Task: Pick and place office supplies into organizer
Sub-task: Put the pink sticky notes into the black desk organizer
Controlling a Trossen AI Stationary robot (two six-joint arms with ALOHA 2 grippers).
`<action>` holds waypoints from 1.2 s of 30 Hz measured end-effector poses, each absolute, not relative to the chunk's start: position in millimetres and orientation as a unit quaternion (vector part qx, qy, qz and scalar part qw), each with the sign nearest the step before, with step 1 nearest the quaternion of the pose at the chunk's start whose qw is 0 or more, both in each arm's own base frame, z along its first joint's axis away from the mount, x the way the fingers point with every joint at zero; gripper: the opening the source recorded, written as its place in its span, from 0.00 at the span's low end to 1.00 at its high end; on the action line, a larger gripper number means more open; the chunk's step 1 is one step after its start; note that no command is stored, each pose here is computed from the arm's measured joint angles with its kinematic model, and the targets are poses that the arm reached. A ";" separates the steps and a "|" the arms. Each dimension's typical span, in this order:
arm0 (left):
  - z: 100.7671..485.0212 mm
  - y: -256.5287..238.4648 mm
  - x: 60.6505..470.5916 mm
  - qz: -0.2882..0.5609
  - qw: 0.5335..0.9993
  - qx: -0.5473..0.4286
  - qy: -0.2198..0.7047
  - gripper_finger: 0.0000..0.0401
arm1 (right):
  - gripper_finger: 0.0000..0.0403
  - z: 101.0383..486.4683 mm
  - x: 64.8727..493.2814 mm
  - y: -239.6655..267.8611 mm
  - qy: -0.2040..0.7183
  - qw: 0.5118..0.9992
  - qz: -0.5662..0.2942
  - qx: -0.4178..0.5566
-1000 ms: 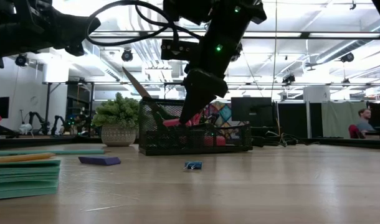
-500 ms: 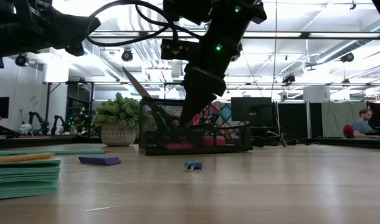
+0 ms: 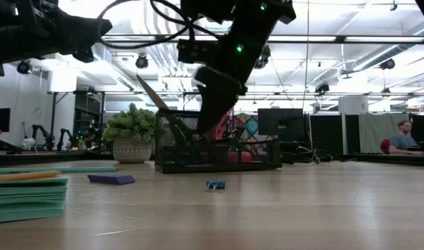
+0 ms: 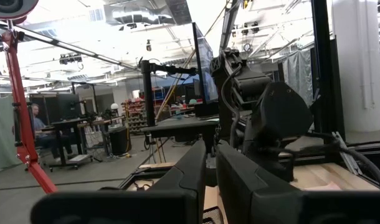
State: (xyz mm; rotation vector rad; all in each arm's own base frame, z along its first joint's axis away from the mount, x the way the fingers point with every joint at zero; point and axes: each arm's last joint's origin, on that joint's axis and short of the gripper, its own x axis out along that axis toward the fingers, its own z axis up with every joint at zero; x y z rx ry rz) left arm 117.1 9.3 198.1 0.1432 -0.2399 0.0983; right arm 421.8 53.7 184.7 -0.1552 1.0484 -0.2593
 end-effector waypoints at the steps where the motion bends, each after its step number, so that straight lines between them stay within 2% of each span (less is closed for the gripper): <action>1: 198.1 9.3 117.1 0.049 0.989 0.071 -0.120 0.06 | 0.35 186.6 422.5 54.9 0.495 0.857 -0.129 -0.063; 11: 198.1 9.3 117.1 0.049 0.989 0.072 -0.119 0.06 | 0.31 197.7 423.2 81.7 0.482 0.868 -0.099 -0.061; 18: 198.1 9.3 117.1 0.049 0.989 0.071 -0.119 0.06 | 0.30 196.1 414.7 113.2 0.508 0.861 -0.004 -0.019; 25: 197.9 9.3 117.2 0.049 0.989 0.071 -0.118 0.06 | 0.28 189.2 386.2 145.7 0.583 0.812 -0.030 0.007; 36: 197.3 9.3 117.3 0.049 0.990 0.071 -0.116 0.06 | 0.23 184.9 318.3 212.7 0.712 0.700 -0.045 0.032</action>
